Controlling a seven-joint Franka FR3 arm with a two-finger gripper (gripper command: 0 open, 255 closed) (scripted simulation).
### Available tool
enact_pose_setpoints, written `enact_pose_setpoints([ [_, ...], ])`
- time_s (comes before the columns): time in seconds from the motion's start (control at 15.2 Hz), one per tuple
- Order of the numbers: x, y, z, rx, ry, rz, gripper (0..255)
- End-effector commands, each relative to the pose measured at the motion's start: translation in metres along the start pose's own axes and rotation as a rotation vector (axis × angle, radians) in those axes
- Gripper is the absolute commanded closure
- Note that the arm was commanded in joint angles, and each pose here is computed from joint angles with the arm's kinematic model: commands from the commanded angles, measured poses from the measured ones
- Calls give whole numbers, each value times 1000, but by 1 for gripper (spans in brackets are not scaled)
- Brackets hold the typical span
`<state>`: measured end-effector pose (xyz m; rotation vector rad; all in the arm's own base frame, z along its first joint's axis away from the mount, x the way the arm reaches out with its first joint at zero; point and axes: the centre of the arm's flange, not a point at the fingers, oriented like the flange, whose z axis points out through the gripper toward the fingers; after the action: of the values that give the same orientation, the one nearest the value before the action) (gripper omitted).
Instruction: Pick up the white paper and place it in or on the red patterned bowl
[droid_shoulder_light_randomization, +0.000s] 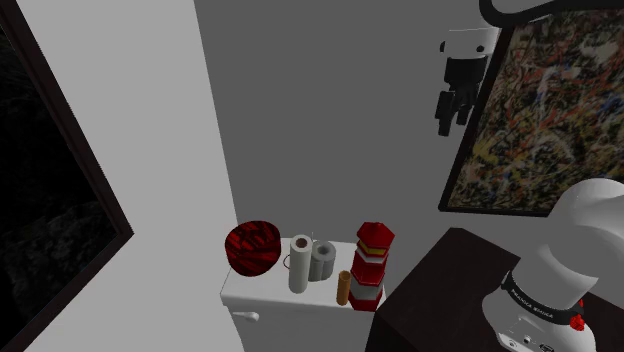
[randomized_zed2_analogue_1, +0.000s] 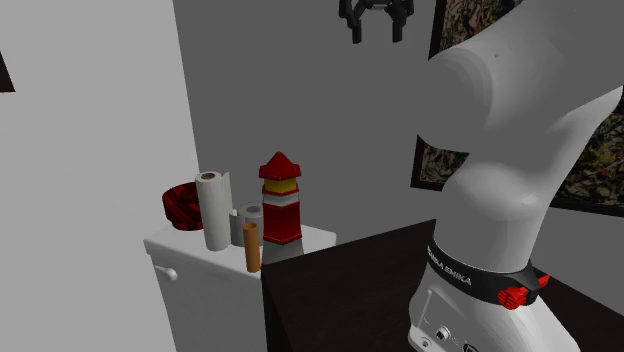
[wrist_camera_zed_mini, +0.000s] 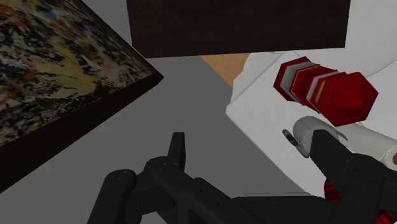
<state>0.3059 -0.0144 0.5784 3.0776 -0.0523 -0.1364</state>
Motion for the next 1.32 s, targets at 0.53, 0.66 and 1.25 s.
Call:
enact_pose_setpoints([
  [0.53,32,-48,82,27,58,7,0],
  [0.66,41,-60,103,34,73,9,0],
  [1.25,84,-117,190,65,139,16,0],
])
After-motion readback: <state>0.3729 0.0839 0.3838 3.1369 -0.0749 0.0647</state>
